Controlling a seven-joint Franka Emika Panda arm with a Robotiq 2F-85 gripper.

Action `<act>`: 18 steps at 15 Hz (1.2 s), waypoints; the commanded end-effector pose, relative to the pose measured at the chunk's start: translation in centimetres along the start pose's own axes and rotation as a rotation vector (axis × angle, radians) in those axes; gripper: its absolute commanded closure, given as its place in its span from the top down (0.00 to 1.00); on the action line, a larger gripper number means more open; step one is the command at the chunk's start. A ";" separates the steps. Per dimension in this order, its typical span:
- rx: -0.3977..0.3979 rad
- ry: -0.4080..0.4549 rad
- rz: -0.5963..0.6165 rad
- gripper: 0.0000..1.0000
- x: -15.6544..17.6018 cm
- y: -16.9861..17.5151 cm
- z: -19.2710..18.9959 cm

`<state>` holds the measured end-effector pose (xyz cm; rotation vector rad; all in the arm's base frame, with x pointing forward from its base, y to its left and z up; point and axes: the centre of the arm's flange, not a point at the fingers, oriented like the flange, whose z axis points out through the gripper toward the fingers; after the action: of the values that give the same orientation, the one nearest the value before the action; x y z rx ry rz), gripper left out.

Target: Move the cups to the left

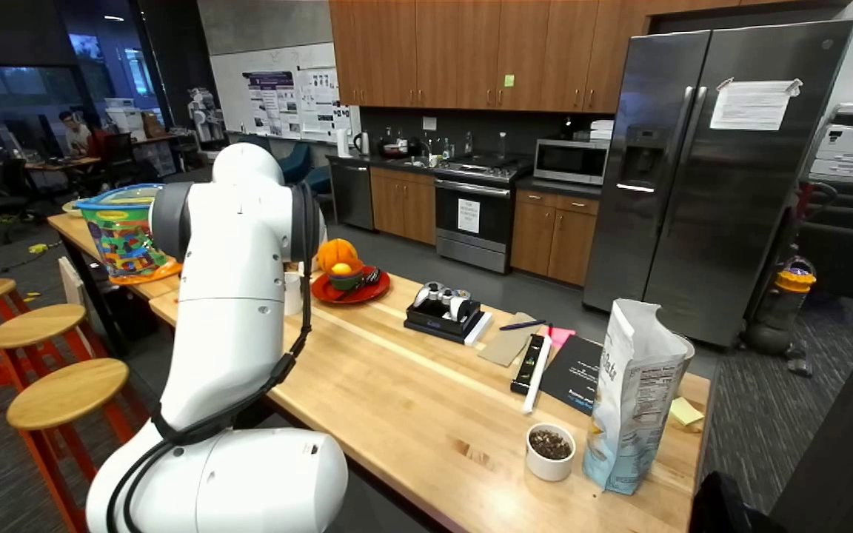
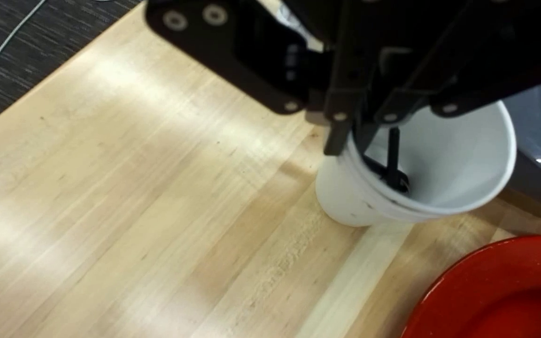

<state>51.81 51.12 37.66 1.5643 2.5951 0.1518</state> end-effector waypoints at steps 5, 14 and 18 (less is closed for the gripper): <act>-0.015 -0.013 -0.020 0.49 1.0 1.2 0.6; -0.047 -0.024 -0.006 1.00 0.8 2.0 -1.1; -0.111 -0.016 0.039 1.00 -0.4 1.7 -6.3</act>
<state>53.38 52.36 39.76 1.5631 2.5594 0.2397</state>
